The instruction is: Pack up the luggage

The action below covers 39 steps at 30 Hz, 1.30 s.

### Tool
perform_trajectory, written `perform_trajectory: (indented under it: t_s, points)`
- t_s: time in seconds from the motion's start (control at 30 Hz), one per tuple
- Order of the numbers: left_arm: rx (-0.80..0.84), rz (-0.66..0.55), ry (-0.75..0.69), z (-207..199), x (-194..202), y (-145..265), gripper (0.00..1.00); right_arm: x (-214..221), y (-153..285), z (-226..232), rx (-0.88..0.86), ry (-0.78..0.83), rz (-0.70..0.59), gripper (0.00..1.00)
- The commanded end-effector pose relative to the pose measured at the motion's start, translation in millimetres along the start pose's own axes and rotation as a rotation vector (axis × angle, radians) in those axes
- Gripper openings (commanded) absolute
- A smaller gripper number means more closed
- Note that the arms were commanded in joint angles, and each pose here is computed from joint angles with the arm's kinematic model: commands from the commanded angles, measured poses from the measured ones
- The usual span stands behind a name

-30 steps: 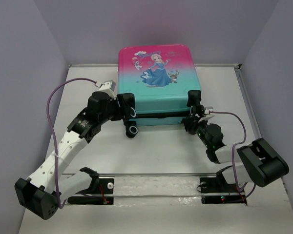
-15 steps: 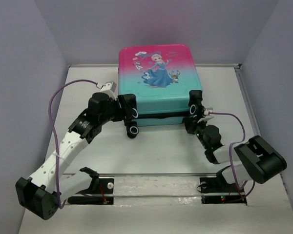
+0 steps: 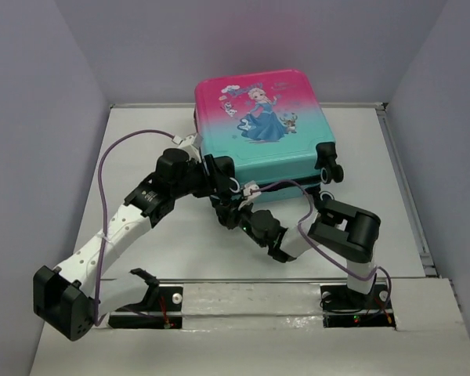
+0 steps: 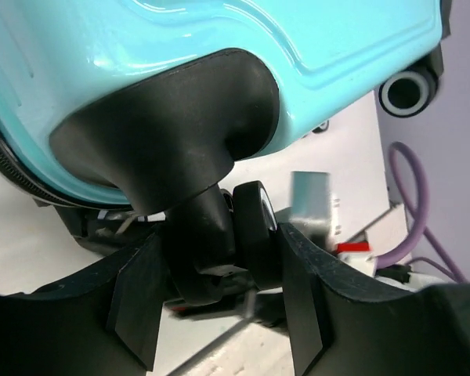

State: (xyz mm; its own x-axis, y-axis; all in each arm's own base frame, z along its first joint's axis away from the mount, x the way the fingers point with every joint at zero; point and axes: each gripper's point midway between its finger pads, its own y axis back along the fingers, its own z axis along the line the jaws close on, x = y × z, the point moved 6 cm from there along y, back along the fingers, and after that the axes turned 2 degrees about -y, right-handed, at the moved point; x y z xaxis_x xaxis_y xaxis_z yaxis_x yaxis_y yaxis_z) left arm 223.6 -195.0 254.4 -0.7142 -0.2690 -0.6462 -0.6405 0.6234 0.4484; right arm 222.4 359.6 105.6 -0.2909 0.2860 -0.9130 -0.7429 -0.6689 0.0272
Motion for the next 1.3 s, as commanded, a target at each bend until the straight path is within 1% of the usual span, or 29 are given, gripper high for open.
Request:
perform_trajectory:
  t_s: [0.0, 0.03, 0.07, 0.13, 0.23, 0.27, 0.37, 0.4, 0.47, 0.5, 0.53, 0.57, 0.6, 0.63, 0.67, 0.73, 0.77, 0.8, 0.87, 0.93, 0.97, 1.03, 1.07, 1.1, 1.27]
  points:
    - [0.567, -0.329, -0.197, -117.6, -76.9, 45.7, 0.06, 12.7, -10.4, 77.4, -0.307, -0.046, 0.053, 0.07]
    - [0.57, -0.333, -0.195, -119.2, -78.5, 47.7, 0.06, 18.6, -8.9, 89.9, -0.367, -0.062, 0.074, 0.07]
    - [0.58, -0.351, -0.199, -124.0, -83.4, 53.2, 0.06, 18.3, -8.8, 103.1, -0.417, -0.107, 0.064, 0.07]
    - [0.59, -0.378, -0.197, -128.6, -88.6, 60.8, 0.06, 21.9, -16.0, 124.5, -0.498, -0.139, 0.057, 0.07]
    - [0.617, -0.377, -0.176, -134.2, -91.4, 63.5, 0.06, 15.4, -20.8, 153.2, -0.595, -0.201, 0.028, 0.07]
    - [0.626, -0.366, -0.168, -135.2, -89.6, 63.1, 0.06, 12.1, -25.6, 159.3, -0.613, -0.263, 0.001, 0.07]
    - [0.634, -0.361, -0.124, -132.6, -79.7, 56.0, 0.06, 12.8, -34.3, 157.9, -0.579, -0.328, -0.038, 0.07]
    - [0.633, -0.348, -0.122, -131.7, -75.3, 53.5, 0.06, 12.2, -33.3, 155.2, -0.565, -0.334, -0.047, 0.07]
    - [0.618, -0.365, -0.118, -130.1, -73.8, 51.7, 0.06, 3.6, -25.1, 145.2, -0.525, -0.361, -0.099, 0.08]
    - [0.606, -0.363, -0.117, -127.2, -71.8, 48.7, 0.06, 5.8, -9.3, 131.7, -0.49, -0.342, -0.077, 0.13]
    - [0.59, -0.365, -0.117, -124.7, -71.4, 46.6, 0.06, 6.8, -1.8, 121.4, -0.446, -0.319, -0.069, 0.35]
    - [0.569, -0.37, -0.132, -121.5, -71.1, 43.8, 0.06, 7.1, 6.9, 112.2, -0.411, -0.299, -0.054, 0.47]
    - [0.55, -0.371, -0.139, -119.1, -71.0, 41.3, 0.06, 9.5, 28.5, 94.8, -0.357, -0.276, -0.004, 0.56]
    - [0.519, -0.37, -0.133, -113.9, -69.5, 37.4, 0.06, 10.2, 37.7, 83.2, -0.304, -0.26, 0.011, 0.69]
    - [0.506, -0.372, -0.134, -111.4, -68.7, 35.4, 0.06, 9.5, 46.5, 75.4, -0.272, -0.241, 0.032, 0.72]
    - [0.496, -0.365, -0.128, -105.8, -63.8, 29.3, 0.06, 18.3, 74.3, 49.2, -0.156, -0.16, 0.165, 0.78]
    - [0.497, -0.363, -0.12, -104.7, -62.4, 28.1, 0.06, 7.0, 79.7, 49.9, -0.165, -0.162, 0.138, 0.8]
    - [0.497, -0.356, -0.105, -102.3, -59.2, 25.7, 0.06, 14.2, 89.1, 39.9, -0.127, -0.107, 0.205, 0.81]
    - [0.514, -0.356, -0.092, -103.1, -57.8, 24.6, 0.06, 2.9, 105.1, 31.2, -0.092, -0.059, 0.264, 0.84]
    - [0.53, -0.358, -0.071, -103.2, -56.0, 24.2, 0.06, -12.9, 110.8, 30.0, -0.094, -0.009, 0.273, 0.87]
    - [0.536, -0.357, -0.062, -103.4, -54.4, 24.4, 0.06, -32.0, 115.9, 33.9, -0.095, 0.002, 0.256, 0.88]
    - [0.544, -0.37, -0.037, -103.0, -53.2, 26.4, 0.07, -56.1, 117.5, 34.7, -0.088, 0.031, 0.2, 0.92]
    - [0.55, -0.375, -0.029, -103.2, -53.2, 27.7, 0.08, -76.3, 118.7, 36.4, -0.096, 0.019, 0.146, 0.94]
    - [0.562, -0.383, -0.023, -104.0, -52.8, 30.3, 0.09, -89.5, 114.6, 28.9, -0.07, 0.016, 0.105, 0.95]
    - [0.585, -0.392, -0.011, -107.2, -52.8, 38.6, 0.14, -131.2, 89.2, 21.4, -0.034, 0.039, 0.015, 0.97]
